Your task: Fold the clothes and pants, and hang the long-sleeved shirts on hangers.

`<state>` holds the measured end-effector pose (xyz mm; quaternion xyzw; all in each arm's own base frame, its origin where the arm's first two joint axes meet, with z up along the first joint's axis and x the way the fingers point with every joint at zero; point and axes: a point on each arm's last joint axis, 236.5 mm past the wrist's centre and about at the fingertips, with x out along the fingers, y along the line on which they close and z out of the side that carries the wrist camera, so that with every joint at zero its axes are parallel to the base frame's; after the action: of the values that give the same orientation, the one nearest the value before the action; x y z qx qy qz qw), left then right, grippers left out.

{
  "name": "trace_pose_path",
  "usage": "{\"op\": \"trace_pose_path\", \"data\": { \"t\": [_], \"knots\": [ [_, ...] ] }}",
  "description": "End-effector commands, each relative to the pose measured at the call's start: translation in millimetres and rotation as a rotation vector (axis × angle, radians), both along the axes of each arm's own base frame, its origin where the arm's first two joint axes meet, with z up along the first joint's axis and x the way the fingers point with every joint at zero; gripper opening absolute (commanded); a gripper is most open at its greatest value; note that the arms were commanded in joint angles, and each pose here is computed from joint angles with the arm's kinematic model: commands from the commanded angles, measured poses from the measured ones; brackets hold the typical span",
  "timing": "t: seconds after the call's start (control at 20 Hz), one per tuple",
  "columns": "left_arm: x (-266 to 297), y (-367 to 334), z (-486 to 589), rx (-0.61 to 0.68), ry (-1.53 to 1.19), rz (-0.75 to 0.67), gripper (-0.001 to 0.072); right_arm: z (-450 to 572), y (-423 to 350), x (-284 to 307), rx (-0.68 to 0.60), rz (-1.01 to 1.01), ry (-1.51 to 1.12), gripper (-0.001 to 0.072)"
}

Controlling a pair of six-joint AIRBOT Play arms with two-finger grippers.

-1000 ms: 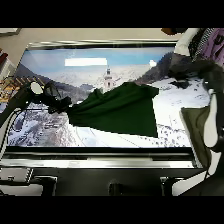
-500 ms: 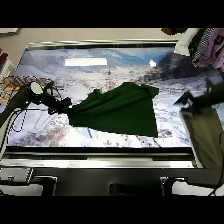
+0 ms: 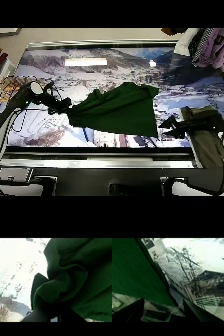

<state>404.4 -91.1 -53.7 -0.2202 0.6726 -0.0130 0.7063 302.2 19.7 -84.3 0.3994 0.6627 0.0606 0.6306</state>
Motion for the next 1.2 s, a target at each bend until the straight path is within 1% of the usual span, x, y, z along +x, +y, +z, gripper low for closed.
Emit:
{"op": "trace_pose_path", "data": {
  "t": [0.0, 0.05, 0.2, 0.25, 0.3, 0.4, 0.45, 0.55, 0.7, 0.8, 0.9, 1.0, 1.15],
  "knots": [
    [0, 0, 0, 0.0, 0.0, 0.001, 0.0028, -14, 27, -3, -0.023, 0.069, -0.013, 0.0553],
    [0, 0, 0, 0.0, 0.0, 0.001, 0.0028, -20, 36, -6, -0.045, 0.095, 0.01, 0.0551],
    [0, 0, 0, 0.0, 0.0, 0.001, 0.0028, -38, 39, -19, -0.164, 0.143, 0.088, 0.0538],
    [0, 0, 0, 0.0, 0.0, 0.001, 0.0028, -40, 39, -18, -0.179, 0.14, 0.09, 0.0533],
    [0, 0, 0, 0.0, 0.0, 0.001, 0.0028, -39, 40, -15, -0.176, 0.131, 0.08, 0.0433],
    [0, 0, 0, 0.0, 0.0, 0.001, 0.0028, -35, 44, -7, -0.161, 0.104, 0.055, 0.0118],
    [0, 0, 0, 0.0, -0.001, 0.001, 0.0028, -28, 47, -1, -0.149, 0.088, 0.026, 0.0031],
    [4, 0, 5, -0.001, -0.016, -0.002, 0.0028, -5, 49, 16, -0.141, 0.065, -0.058, 0.0029],
    [28, 1, 50, 0.007, -0.148, -0.093, 0.0027, 77, 46, 64, -0.174, 0.086, -0.318, 0.0029],
    [49, 5, 113, 0.014, -0.292, -0.116, 0.0027, 172, 42, 97, -0.221, 0.085, -0.562, 0.0029],
    [59, 17, 202, 0.027, -0.476, -0.099, 0.0027, 294, 39, 107, -0.286, 0.065, -0.849, 0.0029],
    [46, 32, 295, 0.049, -0.67, -0.056, 0.0026, 406, 41, 84, -0.35, 0.04, -1.111, 0.0029],
    [-9, 47, 417, 0.082, -0.958, -0.003, 0.0027, 546, 42, 7, -0.454, -0.054, -1.459, 0.0029]
  ]
}}
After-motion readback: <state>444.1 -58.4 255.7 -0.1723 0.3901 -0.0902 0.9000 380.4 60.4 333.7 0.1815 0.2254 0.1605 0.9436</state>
